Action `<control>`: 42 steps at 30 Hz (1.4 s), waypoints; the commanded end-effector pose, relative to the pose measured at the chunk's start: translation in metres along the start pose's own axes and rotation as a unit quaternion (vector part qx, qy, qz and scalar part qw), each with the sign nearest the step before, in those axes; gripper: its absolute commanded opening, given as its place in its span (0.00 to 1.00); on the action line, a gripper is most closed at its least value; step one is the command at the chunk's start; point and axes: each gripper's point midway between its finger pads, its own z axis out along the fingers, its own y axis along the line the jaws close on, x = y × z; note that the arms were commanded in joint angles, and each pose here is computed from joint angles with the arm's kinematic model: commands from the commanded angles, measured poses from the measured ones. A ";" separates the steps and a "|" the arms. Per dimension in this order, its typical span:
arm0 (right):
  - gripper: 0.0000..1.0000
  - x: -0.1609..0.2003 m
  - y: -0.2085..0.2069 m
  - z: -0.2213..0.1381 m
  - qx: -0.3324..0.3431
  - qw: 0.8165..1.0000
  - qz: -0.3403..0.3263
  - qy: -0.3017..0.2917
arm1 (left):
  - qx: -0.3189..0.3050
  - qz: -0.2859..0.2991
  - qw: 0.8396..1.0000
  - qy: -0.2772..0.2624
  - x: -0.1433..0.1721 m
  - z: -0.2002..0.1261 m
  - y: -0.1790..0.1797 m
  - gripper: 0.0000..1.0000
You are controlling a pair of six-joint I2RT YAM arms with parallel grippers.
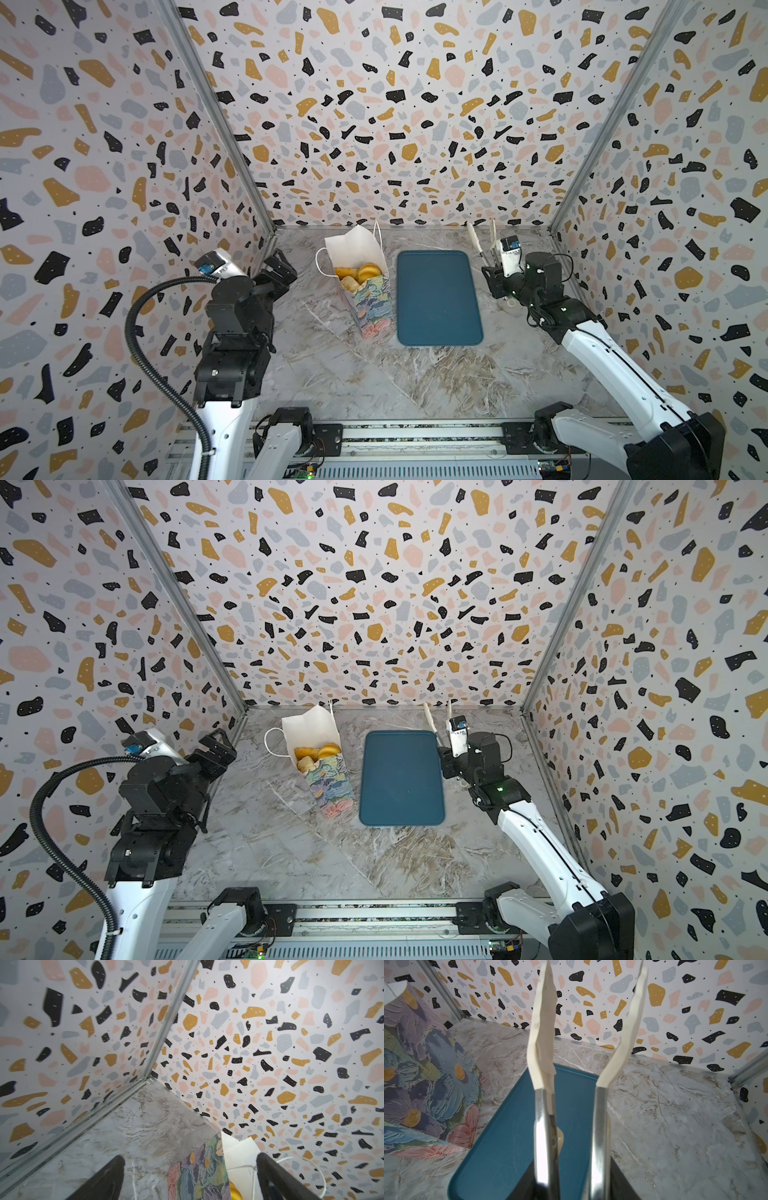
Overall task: Pack bread into a paper bag
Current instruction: Place the pair of food tongs at the top-right of the table.
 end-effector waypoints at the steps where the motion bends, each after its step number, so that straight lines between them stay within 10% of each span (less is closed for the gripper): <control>1: 0.43 -0.019 -0.008 -0.009 0.004 0.999 0.015 -0.046 | -0.073 -0.004 0.996 -0.048 -0.006 -0.009 0.035 0.99; 20: 0.43 0.015 -0.071 0.013 0.102 0.993 0.048 -0.030 | -0.225 -0.030 0.967 -0.114 0.095 0.014 0.151 0.99; 42: 0.42 0.079 -0.155 0.066 0.191 0.975 0.107 0.026 | -0.231 0.064 0.967 -0.087 0.147 0.059 0.167 1.00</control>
